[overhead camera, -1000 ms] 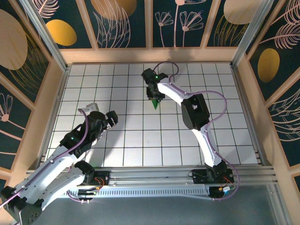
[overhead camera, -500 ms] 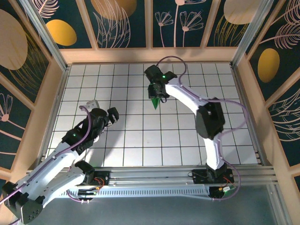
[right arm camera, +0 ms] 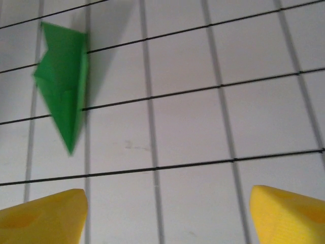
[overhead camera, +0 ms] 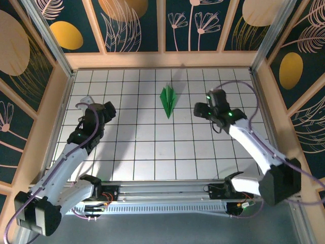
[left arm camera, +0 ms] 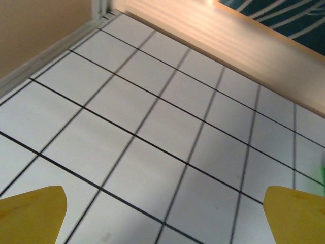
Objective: Fold a paper plane with a square sheet of paper (fold left side to right side)
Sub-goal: Place the paper plane at the top-center of the table, then reset both arms
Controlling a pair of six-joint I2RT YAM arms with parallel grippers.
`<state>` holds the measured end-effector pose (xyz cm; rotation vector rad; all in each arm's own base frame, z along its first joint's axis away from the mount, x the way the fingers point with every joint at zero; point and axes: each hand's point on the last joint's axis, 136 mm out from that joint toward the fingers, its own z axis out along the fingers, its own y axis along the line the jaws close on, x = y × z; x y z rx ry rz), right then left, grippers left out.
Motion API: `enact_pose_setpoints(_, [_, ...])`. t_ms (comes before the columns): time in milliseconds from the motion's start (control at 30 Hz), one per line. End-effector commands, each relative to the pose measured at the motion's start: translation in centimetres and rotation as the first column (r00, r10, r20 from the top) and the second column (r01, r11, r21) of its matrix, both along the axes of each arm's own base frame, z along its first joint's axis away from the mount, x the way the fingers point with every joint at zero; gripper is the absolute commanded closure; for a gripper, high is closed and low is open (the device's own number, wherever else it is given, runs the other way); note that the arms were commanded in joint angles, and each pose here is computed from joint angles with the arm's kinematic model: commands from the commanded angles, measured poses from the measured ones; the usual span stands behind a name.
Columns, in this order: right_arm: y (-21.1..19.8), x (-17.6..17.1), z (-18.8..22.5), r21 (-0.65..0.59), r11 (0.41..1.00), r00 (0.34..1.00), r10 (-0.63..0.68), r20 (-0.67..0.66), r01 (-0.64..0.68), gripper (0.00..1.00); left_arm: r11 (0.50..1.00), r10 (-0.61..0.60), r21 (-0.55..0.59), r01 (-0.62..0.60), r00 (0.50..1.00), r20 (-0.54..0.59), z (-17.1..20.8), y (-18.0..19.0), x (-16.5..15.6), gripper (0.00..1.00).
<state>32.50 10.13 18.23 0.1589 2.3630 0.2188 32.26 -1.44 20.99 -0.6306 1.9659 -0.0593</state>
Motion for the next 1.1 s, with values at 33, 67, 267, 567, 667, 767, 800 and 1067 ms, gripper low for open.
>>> enact_pose_setpoints(33, [-4.6, 0.6, 2.7, 0.046, 0.996, 0.97, -0.09, 0.228, 0.082, 0.04, 0.999, 0.052, 0.011, -0.053, 0.998, 0.044, -0.9, 2.6, 1.1, 0.01])
enact_pose_setpoints(67, [-5.8, 0.4, 2.7, 0.04, 0.994, 0.959, -0.109, 0.261, 0.102, 0.02, 0.997, 0.075, 0.021, -0.077, 0.995, 0.059, -1.1, 3.3, 1.2, 0.01])
enact_pose_setpoints(267, [-11.5, 0.4, -0.5, 0.015, 0.977, 0.917, -0.205, 0.341, 0.213, 0.01, 0.973, 0.16, 0.151, -0.177, 0.98, 0.116, -1.1, 6.0, 1.4, 0.01])
enact_pose_setpoints(567, [-14.2, 2.0, -4.8, -0.002, 0.976, 0.868, -0.194, 0.456, 0.219, 0.01, 0.929, 0.194, 0.263, -0.261, 0.948, 0.254, -1.9, 8.0, 1.2, 0.01])
enact_pose_setpoints(667, [-14.0, 2.8, -5.1, -0.007, 0.981, 0.853, -0.166, 0.495, 0.195, 0.01, 0.925, 0.154, 0.304, -0.228, 0.956, 0.249, -2.6, 7.7, 1.6, 0.01])
enact_pose_setpoints(767, [-13.4, 3.3, -4.9, 0.009, 0.987, 0.825, -0.139, 0.548, 0.161, 0.01, 0.926, 0.106, 0.332, -0.181, 0.967, 0.23, -3.4, 7.1, 2.3, 0.01])
enact_pose_setpoints(800, [-13.2, 3.5, -4.7, 0.014, 0.989, 0.813, -0.128, 0.569, 0.146, 0.01, 0.925, 0.093, 0.338, -0.171, 0.968, 0.233, -3.6, 7.0, 2.4, 0.01])
enact_pose_setpoints(1067, [-12.0, 5.0, -4.3, -0.002, 0.997, 0.763, -0.056, 0.644, 0.074, 0.01, 0.918, -0.039, 0.385, -0.092, 0.947, 0.319, -4.1, 5.3, 3.1, 0.01])
